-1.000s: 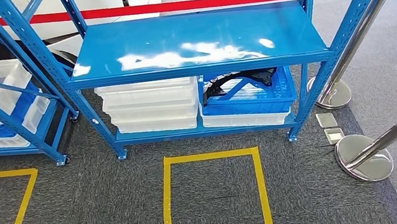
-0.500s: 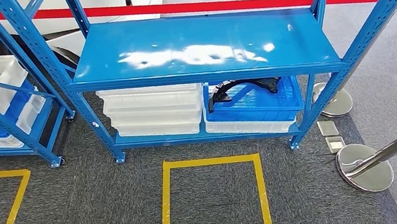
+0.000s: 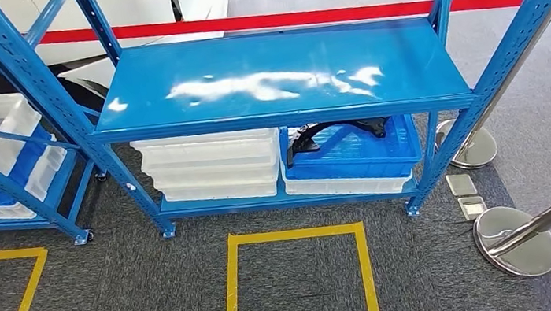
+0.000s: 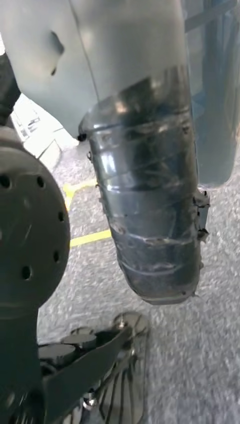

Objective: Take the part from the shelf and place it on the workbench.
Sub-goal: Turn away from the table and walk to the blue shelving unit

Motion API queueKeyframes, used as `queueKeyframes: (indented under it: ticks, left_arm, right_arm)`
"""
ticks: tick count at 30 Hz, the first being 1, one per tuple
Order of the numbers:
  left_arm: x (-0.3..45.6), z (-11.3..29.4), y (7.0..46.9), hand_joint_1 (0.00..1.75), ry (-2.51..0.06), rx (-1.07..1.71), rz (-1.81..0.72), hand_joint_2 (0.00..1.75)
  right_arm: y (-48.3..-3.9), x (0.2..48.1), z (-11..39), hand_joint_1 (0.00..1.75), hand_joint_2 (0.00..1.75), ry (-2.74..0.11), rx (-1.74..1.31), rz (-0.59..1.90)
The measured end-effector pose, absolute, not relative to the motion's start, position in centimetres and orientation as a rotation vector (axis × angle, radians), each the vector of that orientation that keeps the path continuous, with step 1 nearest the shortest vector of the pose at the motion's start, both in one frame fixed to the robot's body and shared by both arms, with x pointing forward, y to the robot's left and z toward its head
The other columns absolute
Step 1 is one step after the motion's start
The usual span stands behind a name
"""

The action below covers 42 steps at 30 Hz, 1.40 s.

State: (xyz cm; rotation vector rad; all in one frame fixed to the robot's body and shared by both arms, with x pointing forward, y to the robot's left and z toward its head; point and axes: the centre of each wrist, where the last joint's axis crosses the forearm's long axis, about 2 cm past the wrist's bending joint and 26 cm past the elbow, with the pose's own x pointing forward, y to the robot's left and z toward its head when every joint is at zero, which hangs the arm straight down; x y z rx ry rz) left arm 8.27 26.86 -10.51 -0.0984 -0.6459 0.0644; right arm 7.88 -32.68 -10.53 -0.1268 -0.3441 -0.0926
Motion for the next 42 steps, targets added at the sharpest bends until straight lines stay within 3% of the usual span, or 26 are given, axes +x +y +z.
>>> queueKeyframes:
  ticks: [42]
  left_arm:
    - [7.9,-10.6,27.0,0.00,-0.631,-0.094,0.064,0.00]
  right_arm:
    - [-31.9,7.7,-10.6,0.00,0.00,-0.336,-0.112,-0.090]
